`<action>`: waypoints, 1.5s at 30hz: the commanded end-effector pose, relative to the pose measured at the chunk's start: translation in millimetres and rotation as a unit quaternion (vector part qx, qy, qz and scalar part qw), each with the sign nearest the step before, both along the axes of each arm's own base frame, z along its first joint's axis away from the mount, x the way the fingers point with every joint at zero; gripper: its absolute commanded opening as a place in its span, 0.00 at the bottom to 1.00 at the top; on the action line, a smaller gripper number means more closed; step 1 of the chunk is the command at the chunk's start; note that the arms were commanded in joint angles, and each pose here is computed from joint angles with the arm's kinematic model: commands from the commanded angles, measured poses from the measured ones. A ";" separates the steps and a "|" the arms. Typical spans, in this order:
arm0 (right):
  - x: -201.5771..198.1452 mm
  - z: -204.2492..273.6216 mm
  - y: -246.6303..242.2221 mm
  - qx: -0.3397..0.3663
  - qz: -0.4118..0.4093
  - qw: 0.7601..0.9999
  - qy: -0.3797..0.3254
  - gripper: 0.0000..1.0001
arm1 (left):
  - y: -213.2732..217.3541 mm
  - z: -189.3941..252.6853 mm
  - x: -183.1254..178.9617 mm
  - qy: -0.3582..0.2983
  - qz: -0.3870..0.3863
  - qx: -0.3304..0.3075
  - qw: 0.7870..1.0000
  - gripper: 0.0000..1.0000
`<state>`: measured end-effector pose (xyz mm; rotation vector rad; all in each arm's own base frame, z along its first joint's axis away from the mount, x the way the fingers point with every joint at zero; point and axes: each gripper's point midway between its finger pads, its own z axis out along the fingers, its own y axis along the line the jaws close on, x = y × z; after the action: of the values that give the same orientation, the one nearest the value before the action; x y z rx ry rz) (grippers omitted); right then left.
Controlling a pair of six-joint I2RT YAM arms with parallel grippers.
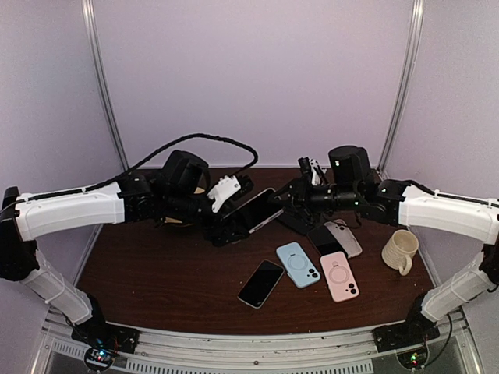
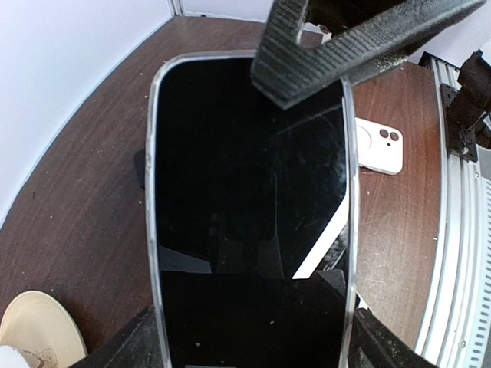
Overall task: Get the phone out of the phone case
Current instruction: Pass from the left arm to the right
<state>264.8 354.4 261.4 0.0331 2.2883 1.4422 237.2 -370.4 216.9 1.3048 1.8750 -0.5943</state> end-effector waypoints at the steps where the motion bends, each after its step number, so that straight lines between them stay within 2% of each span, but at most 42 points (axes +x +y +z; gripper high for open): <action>1: 0.4 13.5 3.2 0.023 0.006 1.000 -0.008 0.36 | -5.9 32.0 -1.7 -0.032 -0.015 -0.048 0.998 0.61; 16: -9.1 2.5 7.6 0.021 0.031 0.999 0.012 0.20 | -7.4 28.1 -3.3 -0.031 -0.023 -0.044 0.998 0.59; 23: -15.7 1.2 9.5 0.020 0.051 0.998 0.008 0.00 | -6.5 26.2 -3.0 -0.032 -0.024 -0.039 0.998 0.60; 24: -17.2 3.1 10.3 0.023 0.058 0.998 0.003 0.00 | -5.9 26.2 -2.2 -0.032 -0.021 -0.038 0.999 0.60; 31: -28.3 16.2 13.1 0.022 0.104 0.994 -0.038 0.01 | -2.9 28.2 -6.1 -0.038 -0.028 -0.040 0.998 0.77; 36: -32.1 23.8 10.9 0.002 0.126 0.989 -0.072 0.00 | 3.1 33.6 -10.7 -0.053 -0.037 -0.039 0.997 0.97; 45: -29.2 34.6 -0.8 -0.050 0.132 0.979 -0.149 0.00 | 14.0 33.1 -17.8 -0.075 -0.055 -0.018 0.995 0.98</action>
<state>238.0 354.7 252.0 -0.3628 2.3341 1.3603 221.1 -359.7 241.5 1.3744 1.7288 -0.5888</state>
